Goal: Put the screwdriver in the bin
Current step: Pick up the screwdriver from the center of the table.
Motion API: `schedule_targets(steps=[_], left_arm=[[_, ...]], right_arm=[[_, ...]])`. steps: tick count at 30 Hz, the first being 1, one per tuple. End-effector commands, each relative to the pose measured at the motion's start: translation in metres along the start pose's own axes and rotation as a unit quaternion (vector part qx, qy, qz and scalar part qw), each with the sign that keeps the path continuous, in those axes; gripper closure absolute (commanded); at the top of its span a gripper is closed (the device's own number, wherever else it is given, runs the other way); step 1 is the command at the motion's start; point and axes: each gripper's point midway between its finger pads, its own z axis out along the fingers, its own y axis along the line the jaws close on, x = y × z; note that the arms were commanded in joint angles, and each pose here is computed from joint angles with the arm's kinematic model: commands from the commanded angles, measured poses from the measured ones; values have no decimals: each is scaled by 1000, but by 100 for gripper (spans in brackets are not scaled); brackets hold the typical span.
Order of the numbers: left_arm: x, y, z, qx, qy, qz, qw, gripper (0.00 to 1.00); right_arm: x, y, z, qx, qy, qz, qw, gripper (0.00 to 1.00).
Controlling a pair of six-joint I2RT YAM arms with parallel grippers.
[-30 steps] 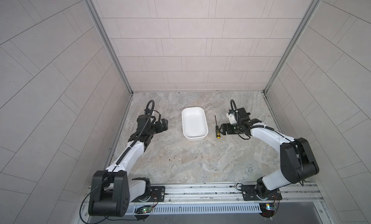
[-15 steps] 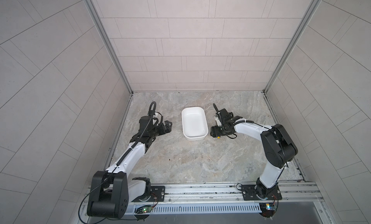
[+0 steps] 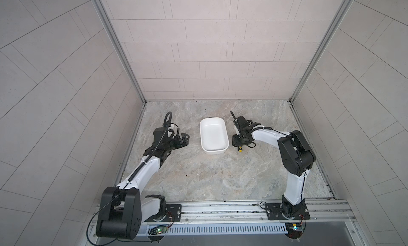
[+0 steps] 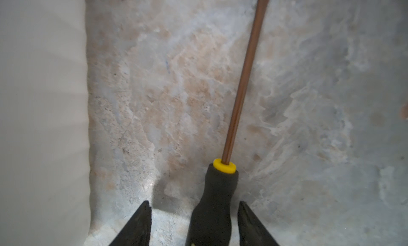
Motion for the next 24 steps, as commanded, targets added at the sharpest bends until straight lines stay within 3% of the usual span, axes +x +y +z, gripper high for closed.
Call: schedule_targets(steps=[1, 14, 19, 24], left_arm=[[-1, -1, 1, -1, 3, 9, 1000, 0], [0, 1, 1, -8, 5, 9, 1000, 0], [1, 1, -1, -9, 4, 10, 1000, 0], [1, 2, -3, -12, -1, 12, 1000, 0]], right_arm=[[10, -5, 1, 14, 21, 4, 1000, 48], [20, -5, 4, -1, 46, 17, 999, 91], [12, -6, -11, -34, 30, 53, 998, 99], [-8, -9, -51, -88, -7, 104, 991, 100]])
